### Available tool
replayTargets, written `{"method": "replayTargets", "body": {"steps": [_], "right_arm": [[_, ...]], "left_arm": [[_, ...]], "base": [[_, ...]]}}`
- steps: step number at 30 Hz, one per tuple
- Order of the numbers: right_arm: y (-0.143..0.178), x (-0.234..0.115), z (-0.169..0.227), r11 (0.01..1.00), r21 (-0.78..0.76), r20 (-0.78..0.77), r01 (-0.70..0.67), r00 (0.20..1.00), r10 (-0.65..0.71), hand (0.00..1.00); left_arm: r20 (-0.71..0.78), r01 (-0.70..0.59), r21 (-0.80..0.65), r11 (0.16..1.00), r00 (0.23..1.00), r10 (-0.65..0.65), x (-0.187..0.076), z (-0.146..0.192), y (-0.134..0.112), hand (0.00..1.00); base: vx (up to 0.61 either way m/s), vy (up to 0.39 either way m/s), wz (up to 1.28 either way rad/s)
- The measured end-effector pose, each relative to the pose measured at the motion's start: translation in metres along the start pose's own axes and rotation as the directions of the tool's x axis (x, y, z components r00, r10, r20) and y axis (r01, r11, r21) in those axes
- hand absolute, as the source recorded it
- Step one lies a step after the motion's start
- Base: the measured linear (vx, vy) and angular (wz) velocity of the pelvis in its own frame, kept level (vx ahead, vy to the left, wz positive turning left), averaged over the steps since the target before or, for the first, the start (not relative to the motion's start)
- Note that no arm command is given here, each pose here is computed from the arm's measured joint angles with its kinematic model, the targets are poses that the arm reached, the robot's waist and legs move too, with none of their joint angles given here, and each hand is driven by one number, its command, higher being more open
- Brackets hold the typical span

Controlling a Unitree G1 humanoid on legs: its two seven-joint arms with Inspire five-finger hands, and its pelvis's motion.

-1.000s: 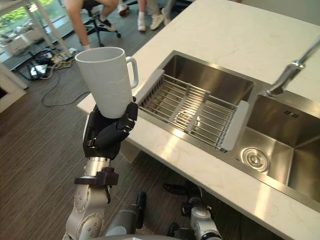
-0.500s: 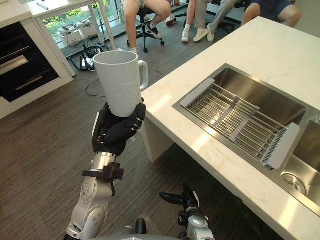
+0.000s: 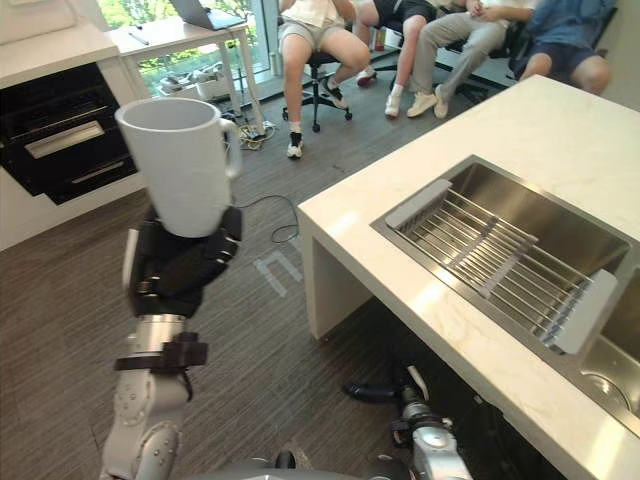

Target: Walk over to the sink, pick up the cup, carry it to the dishwasher, place the cup inside the dishwasher, then close the dishwasher door

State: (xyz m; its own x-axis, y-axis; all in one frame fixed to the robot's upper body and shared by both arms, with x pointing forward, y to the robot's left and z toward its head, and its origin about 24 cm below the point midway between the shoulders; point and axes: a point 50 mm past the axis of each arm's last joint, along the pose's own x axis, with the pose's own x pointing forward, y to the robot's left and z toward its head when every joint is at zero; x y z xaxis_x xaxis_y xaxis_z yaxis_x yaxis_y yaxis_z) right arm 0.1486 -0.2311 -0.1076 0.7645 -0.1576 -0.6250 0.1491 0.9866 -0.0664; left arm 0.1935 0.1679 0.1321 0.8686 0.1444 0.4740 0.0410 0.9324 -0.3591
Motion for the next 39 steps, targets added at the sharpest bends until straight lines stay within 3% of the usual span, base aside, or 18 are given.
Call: {"method": "replayTargets", "body": {"steps": [7,11,15,23,39], "right_arm": [[0.010,-0.014,-0.042,0.997,0.075,-0.183,-0.002,0.983,0.015,1.00],[0.036,-0.011,-0.029,0.985,0.173,-0.097,-0.014,0.995,0.031,1.00],[0.057,-0.012,-0.025,0.977,0.207,-0.072,-0.041,0.996,0.057,1.00],[0.029,-0.005,-0.015,0.977,0.203,-0.052,0.067,0.997,-0.058,1.00],[0.044,-0.004,-0.032,0.993,0.114,-0.145,-0.011,0.989,0.027,1.00]], "left_arm": [[-0.100,0.124,-0.092,0.988,0.986,-0.133,-0.001,-0.024,-0.033,0.00],[-0.101,0.127,-0.170,0.977,0.984,-0.146,-0.003,-0.028,-0.049,0.00],[-0.092,0.122,-0.178,0.976,0.986,-0.140,-0.003,-0.026,-0.050,0.00],[-0.090,0.123,-0.130,0.984,0.987,-0.135,0.001,-0.026,-0.041,0.00],[-0.199,0.104,-0.079,0.991,0.973,-0.118,-0.017,-0.034,-0.029,0.00]], "base": [[0.13,-0.230,1.35],[0.27,-0.332,1.06],[0.10,-0.165,0.60],[-0.04,0.082,0.43],[0.04,0.065,0.29]]}}
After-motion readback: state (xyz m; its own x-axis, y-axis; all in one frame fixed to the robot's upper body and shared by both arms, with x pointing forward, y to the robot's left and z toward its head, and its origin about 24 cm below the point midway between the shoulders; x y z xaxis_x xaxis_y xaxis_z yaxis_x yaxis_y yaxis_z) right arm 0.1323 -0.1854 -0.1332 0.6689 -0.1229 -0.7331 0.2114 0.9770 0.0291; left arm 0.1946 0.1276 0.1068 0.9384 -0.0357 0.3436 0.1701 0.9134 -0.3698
